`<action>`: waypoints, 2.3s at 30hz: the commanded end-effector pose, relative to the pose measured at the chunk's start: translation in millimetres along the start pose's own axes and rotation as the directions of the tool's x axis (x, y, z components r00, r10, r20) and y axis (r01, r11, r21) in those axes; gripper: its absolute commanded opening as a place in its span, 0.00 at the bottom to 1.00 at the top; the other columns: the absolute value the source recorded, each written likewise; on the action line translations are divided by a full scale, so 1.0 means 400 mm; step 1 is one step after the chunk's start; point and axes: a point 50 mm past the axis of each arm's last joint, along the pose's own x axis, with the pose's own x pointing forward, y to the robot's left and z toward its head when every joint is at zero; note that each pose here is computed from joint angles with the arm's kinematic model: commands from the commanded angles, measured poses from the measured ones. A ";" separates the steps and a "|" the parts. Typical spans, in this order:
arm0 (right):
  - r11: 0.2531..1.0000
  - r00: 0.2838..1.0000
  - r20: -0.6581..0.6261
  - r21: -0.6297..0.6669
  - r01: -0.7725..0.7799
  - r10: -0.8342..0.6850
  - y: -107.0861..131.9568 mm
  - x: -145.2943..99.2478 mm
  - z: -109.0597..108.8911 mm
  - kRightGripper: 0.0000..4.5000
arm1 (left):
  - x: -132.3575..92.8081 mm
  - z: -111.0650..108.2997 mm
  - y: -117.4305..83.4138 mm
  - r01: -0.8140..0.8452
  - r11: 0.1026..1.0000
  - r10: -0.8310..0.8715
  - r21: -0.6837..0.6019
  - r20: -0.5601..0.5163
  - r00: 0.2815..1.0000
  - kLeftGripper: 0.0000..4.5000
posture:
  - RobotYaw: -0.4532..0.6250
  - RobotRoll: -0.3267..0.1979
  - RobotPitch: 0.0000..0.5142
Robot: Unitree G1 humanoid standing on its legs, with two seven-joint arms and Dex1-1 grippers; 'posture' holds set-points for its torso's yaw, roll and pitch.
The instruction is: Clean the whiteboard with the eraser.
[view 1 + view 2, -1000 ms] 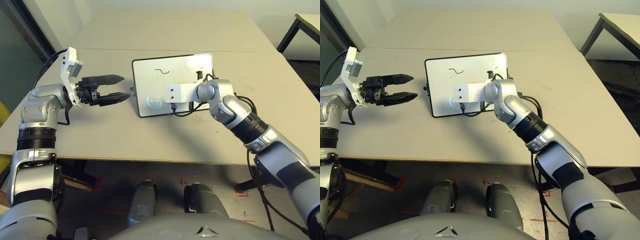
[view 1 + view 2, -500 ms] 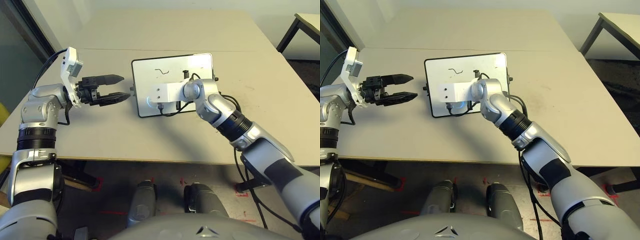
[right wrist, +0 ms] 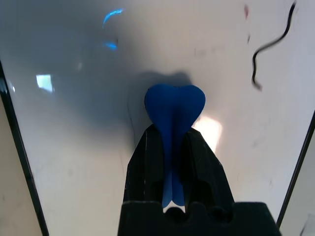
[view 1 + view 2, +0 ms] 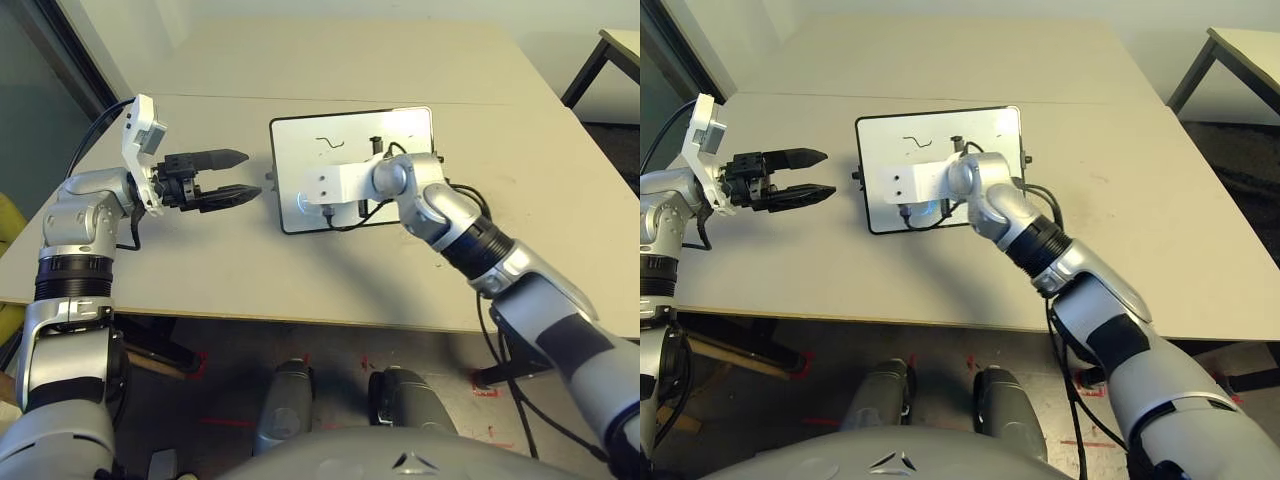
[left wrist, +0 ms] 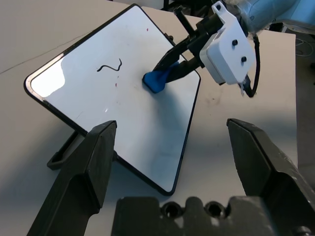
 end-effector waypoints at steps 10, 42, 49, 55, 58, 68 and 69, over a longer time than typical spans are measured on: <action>0.998 0.999 -0.033 0.054 -0.024 0.026 -0.004 -0.037 -0.057 0.07 | 0.010 -0.001 0.004 0.013 1.000 -0.013 0.000 -0.002 1.000 1.00 | 0.67 0.62 0.08; 0.996 0.997 0.022 0.060 0.072 -0.074 -0.117 0.024 0.016 0.07 | -0.028 -0.006 -0.015 -0.029 1.000 0.029 -0.008 -0.015 0.999 1.00 | 0.73 0.62 0.08; 0.996 0.996 0.046 0.043 0.073 -0.075 -0.121 0.032 0.039 0.07 | -0.038 -0.005 -0.023 -0.046 0.999 0.046 -0.010 -0.012 0.999 1.00 | 0.75 0.62 0.08; 0.996 0.994 0.071 0.030 0.084 -0.086 -0.131 0.034 0.069 0.07 | -0.037 -0.005 -0.024 -0.053 0.999 0.053 -0.010 -0.009 0.999 1.00 | 0.75 0.62 0.07; 0.996 0.993 0.079 0.024 0.089 -0.091 -0.135 0.034 0.080 0.07 | -0.035 -0.004 -0.023 -0.053 0.999 0.053 -0.010 -0.006 0.999 1.00 | 0.75 0.62 0.07; 0.995 0.991 0.086 0.020 0.099 -0.101 -0.134 0.041 0.097 0.07 | -0.028 -0.005 -0.023 -0.046 0.999 0.046 -0.010 0.000 0.999 1.00 | 0.74 0.62 0.06; 0.995 0.991 0.086 0.020 0.100 -0.101 -0.133 0.041 0.097 0.07 | -0.027 -0.005 -0.022 -0.045 0.999 0.045 -0.009 0.000 0.999 1.00 | 0.74 0.62 0.06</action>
